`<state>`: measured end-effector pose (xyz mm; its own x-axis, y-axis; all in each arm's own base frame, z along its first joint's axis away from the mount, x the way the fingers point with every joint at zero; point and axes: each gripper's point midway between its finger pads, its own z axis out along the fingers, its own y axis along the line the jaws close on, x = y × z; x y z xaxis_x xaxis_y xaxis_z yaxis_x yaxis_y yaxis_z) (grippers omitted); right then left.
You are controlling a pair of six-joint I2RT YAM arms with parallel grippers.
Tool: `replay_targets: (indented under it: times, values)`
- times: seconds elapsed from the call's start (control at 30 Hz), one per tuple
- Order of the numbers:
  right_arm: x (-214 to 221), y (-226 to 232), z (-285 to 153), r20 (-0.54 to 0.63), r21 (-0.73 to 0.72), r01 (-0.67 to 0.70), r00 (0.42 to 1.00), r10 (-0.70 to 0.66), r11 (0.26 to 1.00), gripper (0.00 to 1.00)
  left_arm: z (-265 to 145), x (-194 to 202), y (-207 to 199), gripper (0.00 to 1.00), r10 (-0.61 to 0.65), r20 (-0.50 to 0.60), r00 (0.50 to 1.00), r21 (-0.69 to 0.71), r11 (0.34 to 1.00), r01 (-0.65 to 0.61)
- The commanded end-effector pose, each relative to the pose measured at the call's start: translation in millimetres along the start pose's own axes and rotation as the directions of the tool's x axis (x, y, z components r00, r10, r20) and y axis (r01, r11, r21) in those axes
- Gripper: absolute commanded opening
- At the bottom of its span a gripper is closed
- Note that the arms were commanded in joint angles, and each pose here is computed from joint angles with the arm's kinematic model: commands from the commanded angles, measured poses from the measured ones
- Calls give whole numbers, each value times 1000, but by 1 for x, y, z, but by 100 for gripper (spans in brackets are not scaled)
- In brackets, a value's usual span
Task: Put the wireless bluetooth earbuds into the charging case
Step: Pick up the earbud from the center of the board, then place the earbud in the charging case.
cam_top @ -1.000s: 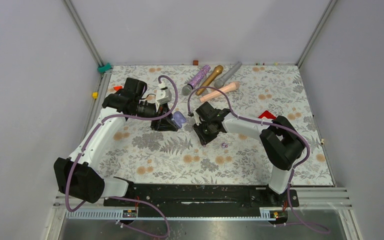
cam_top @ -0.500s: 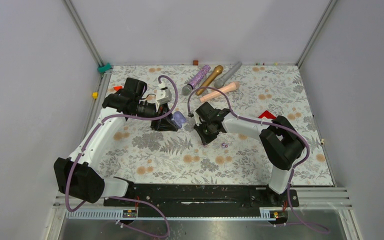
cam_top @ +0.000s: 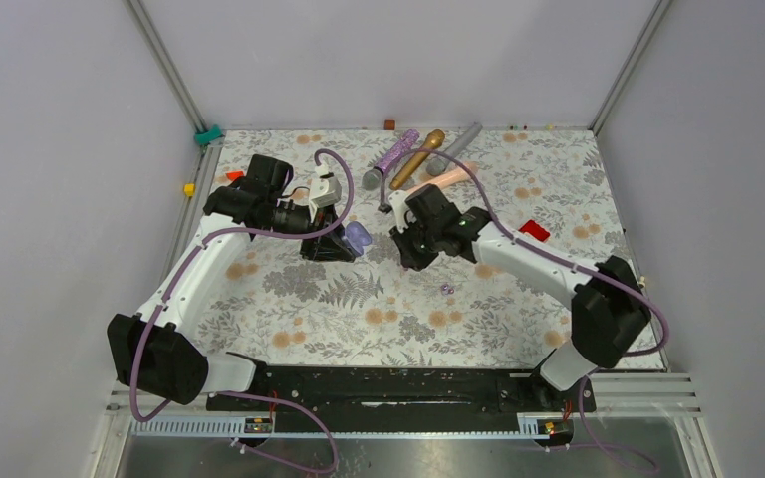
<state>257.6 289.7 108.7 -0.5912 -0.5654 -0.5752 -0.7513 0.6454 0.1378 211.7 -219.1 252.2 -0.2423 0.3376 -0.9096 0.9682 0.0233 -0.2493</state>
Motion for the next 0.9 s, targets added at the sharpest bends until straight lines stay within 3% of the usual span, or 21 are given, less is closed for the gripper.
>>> replay_targets:
  times: [0.0, 0.2, 0.47, 0.63, 0.87]
  values:
    - [-40, -6, -44, 153, -24, 7, 988, -3, 1000, 13, -2, -18, -6, 0, 45, 58, 997, 40, 998, -47]
    - [-80, -15, -117, 349, 6, 57, 935, -55, 998, 12, 1, -19, -9, 0, 31, 86, 996, 80, 996, -38]
    - [-118, 27, -206, 546, -58, 226, 822, -159, 972, 12, 6, -16, -13, 0, 8, 104, 995, 127, 992, -21]
    - [-126, 65, -227, 572, -238, 290, 813, -108, 927, 12, 16, -13, -14, 0, -17, 94, 995, 168, 986, 1]
    - [-126, 89, -214, 539, -429, 267, 843, 7, 863, 12, 26, -9, -31, 0, -1, 87, 996, 251, 968, -21]
